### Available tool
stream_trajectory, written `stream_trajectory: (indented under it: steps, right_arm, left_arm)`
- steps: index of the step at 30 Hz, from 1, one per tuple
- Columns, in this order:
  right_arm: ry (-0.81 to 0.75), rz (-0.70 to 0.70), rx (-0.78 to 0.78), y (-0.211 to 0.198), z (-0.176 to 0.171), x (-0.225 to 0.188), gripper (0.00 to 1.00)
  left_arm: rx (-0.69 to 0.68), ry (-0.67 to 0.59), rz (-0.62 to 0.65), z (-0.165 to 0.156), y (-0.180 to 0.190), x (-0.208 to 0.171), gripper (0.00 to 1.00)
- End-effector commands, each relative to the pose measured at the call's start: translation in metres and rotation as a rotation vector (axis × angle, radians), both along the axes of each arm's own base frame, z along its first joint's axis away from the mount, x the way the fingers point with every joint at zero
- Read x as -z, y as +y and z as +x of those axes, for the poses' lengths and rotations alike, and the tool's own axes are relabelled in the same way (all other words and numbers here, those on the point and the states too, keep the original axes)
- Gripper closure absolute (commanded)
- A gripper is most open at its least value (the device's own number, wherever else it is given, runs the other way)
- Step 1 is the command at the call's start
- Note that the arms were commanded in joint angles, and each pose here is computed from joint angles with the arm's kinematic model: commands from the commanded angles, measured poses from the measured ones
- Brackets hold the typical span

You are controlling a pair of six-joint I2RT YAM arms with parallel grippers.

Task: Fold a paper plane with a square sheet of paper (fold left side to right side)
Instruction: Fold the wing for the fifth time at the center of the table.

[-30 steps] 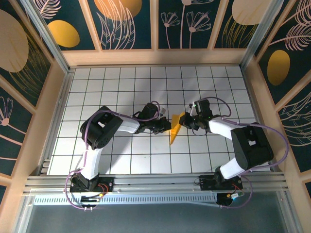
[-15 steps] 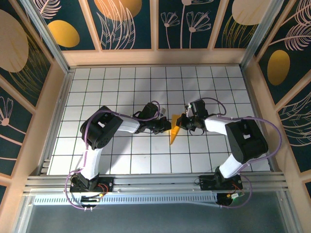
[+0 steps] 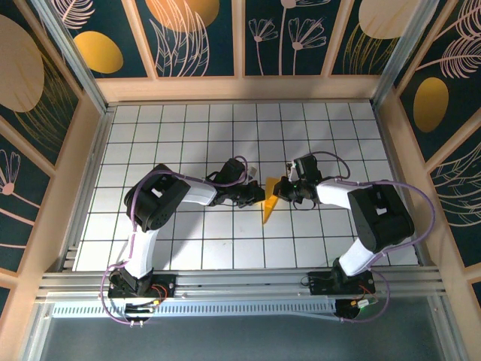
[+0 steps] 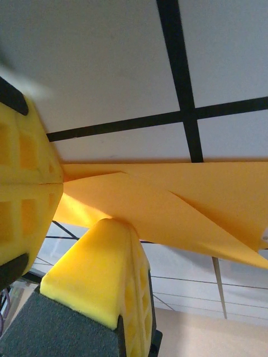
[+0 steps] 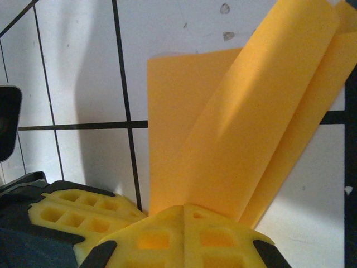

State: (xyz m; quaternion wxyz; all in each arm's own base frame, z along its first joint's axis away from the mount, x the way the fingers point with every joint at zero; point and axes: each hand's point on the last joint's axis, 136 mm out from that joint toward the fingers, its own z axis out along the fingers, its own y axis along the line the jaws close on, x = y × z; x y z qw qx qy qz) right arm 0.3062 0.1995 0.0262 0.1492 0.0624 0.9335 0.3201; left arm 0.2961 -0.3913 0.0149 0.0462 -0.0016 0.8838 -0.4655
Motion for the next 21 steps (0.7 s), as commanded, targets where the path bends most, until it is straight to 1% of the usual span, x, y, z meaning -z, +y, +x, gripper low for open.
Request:
stream_trajectory:
  steps: [1, 8, 12, 13, 16, 18, 21]
  right_arm:
    - [0.026, -0.04, 0.016, -0.01, -0.005, 0.016, 1.0]
    - [0.044, -0.045, 0.028, -0.015, -0.011, 0.026, 1.0]
    - [0.061, -0.052, 0.039, -0.021, -0.017, 0.034, 1.0]
    - [0.064, -0.053, 0.04, -0.022, -0.018, 0.035, 1.0]
    - [0.075, -0.057, 0.044, -0.026, -0.022, 0.04, 1.0]
    - [0.081, -0.054, 0.041, -0.027, -0.024, 0.042, 1.0]
    - [0.08, -0.053, 0.036, -0.027, -0.025, 0.043, 1.0]
  left_arm:
    - [-0.113, 0.032, 0.243, 0.006, 0.038, 0.076, 1.0]
    - [-0.111, 0.036, 0.241, 0.005, 0.038, 0.078, 1.0]
    - [-0.118, 0.007, 0.185, 0.008, 0.033, 0.063, 1.0]
    - [-0.118, -0.005, 0.17, 0.01, 0.031, 0.056, 0.99]
    - [-0.121, -0.062, 0.121, 0.017, 0.026, 0.026, 0.89]
    - [-0.127, -0.106, 0.119, 0.022, 0.026, 0.004, 0.83]
    - [-0.142, -0.161, 0.136, 0.027, 0.032, -0.023, 0.78]
